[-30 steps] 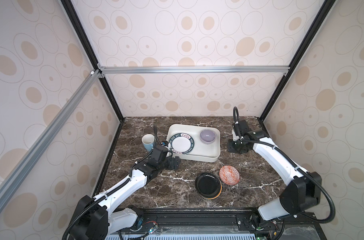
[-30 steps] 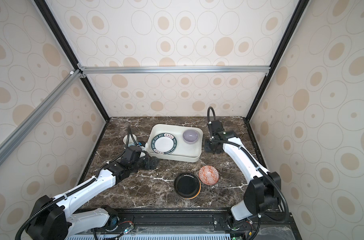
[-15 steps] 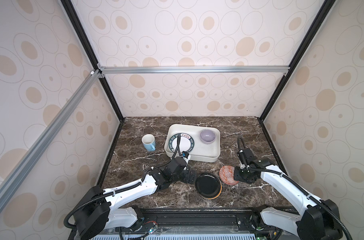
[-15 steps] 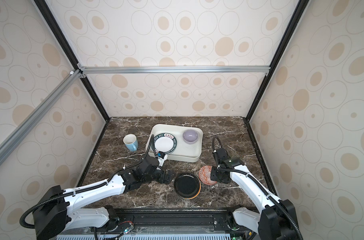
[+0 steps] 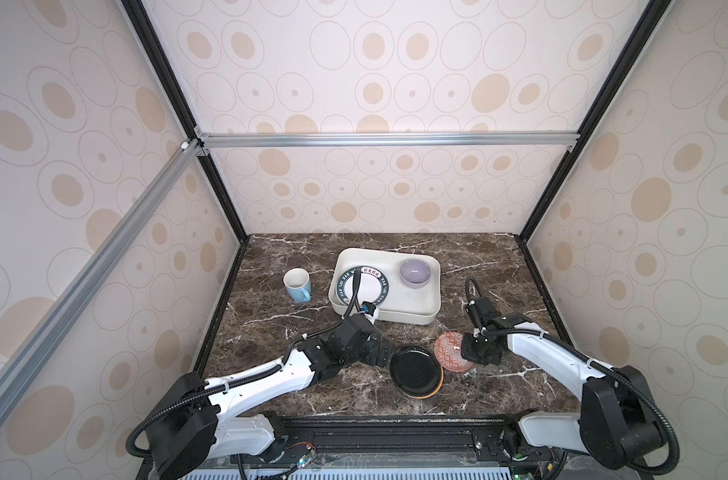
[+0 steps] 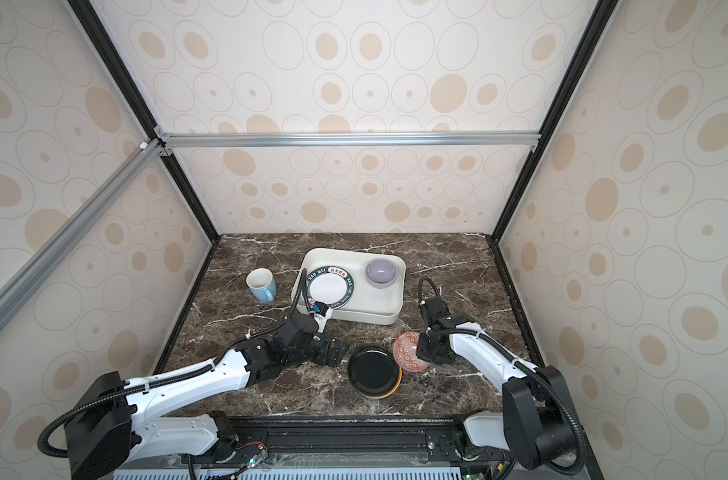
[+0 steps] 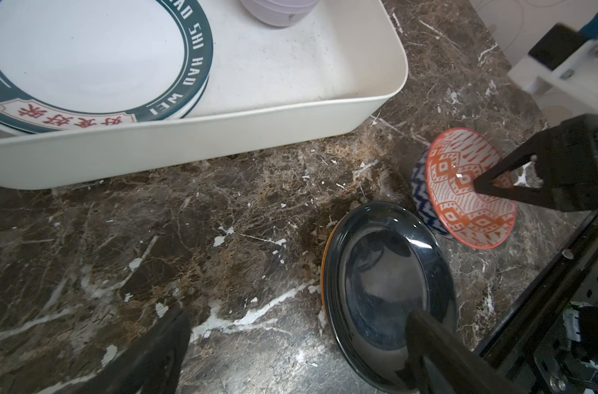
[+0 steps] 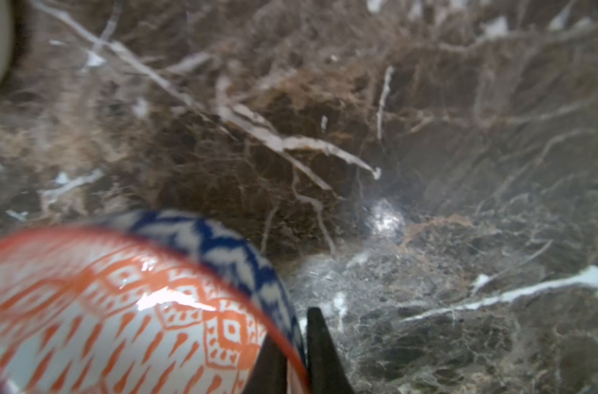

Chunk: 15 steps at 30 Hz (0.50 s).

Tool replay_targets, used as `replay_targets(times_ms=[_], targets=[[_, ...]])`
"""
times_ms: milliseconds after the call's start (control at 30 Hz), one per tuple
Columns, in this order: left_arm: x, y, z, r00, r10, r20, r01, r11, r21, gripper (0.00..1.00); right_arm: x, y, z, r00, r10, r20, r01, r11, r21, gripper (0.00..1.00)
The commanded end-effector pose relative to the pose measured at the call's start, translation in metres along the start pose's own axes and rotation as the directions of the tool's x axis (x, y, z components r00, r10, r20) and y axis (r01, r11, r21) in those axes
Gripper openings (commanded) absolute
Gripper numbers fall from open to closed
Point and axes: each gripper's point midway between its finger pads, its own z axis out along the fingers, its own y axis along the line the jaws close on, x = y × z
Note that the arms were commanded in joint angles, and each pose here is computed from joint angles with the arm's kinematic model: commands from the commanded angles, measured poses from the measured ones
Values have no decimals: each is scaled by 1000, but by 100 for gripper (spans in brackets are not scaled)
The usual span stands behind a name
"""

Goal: Place the mixed dishes into the plastic bin
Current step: 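Lift the orange-patterned bowl into the bin onto the lilac bowl, release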

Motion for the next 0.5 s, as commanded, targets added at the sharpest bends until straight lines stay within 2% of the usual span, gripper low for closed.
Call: replay_targets(times_ms=[0, 200, 467], targets=[[-19, -4, -2, 999, 39, 30, -38, 999, -24, 99, -2, -12, -5, 1000, -19, 3, 18, 997, 78, 3], [-33, 3, 0, 998, 44, 37, -42, 998, -49, 99, -24, -4, -30, 998, -34, 53, 30, 997, 74, 1], [-53, 27, -6, 997, 20, 68, -14, 996, -90, 99, -68, 34, -74, 988, -56, 144, 62, 997, -36, 2]])
